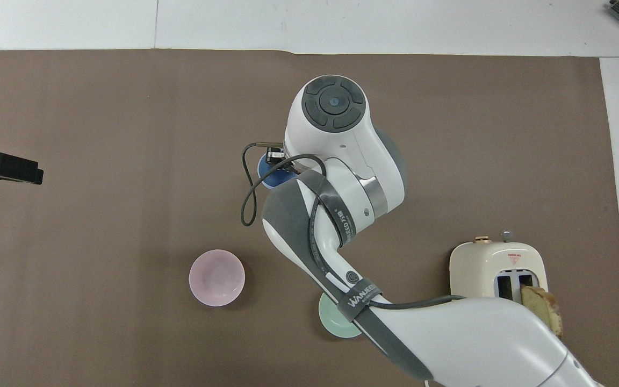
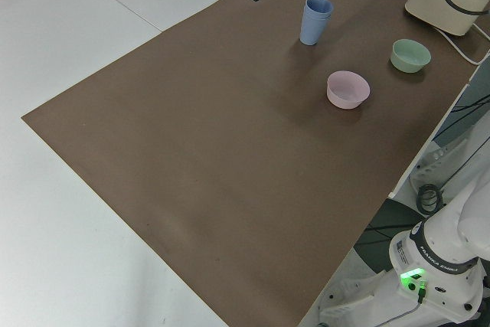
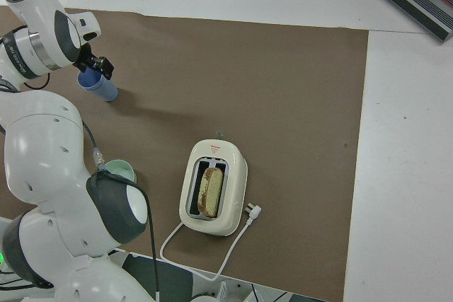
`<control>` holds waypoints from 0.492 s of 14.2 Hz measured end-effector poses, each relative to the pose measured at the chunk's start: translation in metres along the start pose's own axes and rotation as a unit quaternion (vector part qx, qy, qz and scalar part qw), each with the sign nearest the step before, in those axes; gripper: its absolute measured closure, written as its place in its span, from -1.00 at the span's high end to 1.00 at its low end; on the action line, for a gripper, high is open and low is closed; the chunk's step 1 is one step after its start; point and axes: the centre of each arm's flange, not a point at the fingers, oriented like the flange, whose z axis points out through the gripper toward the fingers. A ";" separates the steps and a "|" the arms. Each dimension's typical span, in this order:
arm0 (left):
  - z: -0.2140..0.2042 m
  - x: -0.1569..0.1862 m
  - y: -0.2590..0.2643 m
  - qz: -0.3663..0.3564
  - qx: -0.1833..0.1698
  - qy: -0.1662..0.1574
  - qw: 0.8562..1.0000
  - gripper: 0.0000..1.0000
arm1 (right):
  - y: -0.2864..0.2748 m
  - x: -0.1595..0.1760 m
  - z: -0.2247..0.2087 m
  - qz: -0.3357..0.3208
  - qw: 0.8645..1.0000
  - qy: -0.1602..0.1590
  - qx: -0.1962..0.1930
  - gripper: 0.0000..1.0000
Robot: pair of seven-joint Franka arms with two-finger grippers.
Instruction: Stack blue cups with both arms
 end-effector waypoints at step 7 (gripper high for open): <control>0.000 0.000 0.001 0.001 0.000 0.000 1.000 1.00 | 0.073 0.019 -0.090 -0.033 0.999 -0.001 -0.025 1.00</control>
